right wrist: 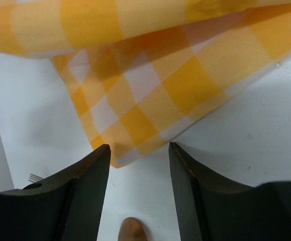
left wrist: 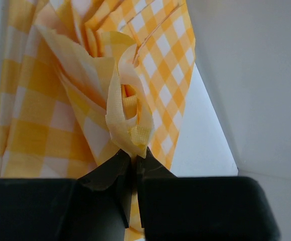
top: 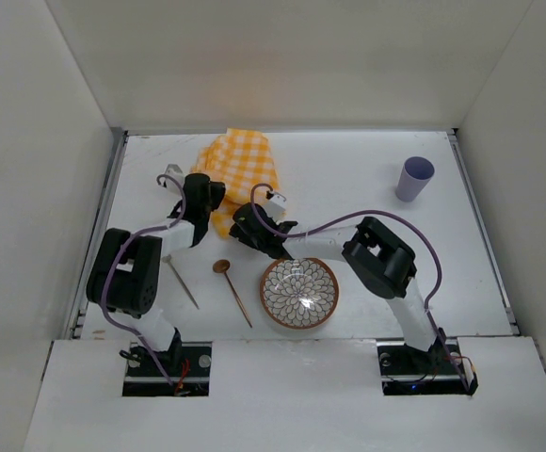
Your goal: Set the dinner table for one person
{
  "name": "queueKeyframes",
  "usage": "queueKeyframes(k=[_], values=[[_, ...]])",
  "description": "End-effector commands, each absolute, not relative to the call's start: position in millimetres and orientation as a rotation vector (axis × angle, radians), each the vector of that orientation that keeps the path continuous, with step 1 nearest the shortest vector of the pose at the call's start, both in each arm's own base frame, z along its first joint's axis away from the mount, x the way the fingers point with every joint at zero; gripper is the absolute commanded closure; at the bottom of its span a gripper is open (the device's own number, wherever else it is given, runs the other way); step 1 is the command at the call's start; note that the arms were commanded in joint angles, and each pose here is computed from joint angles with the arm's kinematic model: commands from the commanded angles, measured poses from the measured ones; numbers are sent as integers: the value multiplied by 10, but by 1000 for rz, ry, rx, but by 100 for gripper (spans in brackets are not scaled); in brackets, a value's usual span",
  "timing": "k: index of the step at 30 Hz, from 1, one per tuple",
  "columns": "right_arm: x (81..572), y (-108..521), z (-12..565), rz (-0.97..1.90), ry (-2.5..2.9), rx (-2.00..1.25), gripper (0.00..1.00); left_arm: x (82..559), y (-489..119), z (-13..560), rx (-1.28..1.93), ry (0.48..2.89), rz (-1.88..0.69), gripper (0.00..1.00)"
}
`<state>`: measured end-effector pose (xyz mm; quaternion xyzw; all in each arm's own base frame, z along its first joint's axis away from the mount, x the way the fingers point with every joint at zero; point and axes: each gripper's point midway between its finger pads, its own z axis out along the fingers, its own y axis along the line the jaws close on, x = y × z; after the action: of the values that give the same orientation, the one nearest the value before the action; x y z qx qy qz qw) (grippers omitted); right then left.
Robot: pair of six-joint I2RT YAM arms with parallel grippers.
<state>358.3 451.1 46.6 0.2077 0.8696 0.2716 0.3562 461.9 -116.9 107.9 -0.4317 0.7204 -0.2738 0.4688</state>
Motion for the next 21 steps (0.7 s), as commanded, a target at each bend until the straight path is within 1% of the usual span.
queueKeyframes(k=[1, 6, 13, 14, 18, 21], values=[[3557, 4535, 451, 672, 2253, 537, 44, 4556, -1074, 1553, -1040, 1637, -746, 96], [3557, 4535, 451, 672, 2253, 537, 44, 4390, -1023, 1571, -1033, 1628, -729, 96], [3557, 4535, 451, 672, 2253, 537, 44, 4306, -1106, 1649, -1017, 1625, -761, 96], [3372, 4478, 321, 787, 2227, 703, 41, 4286, -1160, 1669, -1010, 1628, -777, 96], [3257, 4583, 300, 801, 2236, 686, 37, 4288, -1365, 1772, -974, 1633, -820, 96], [3156, 4558, 274, 804, 2230, 681, 31, 4352, -1394, 1807, -971, 1634, -827, 96]])
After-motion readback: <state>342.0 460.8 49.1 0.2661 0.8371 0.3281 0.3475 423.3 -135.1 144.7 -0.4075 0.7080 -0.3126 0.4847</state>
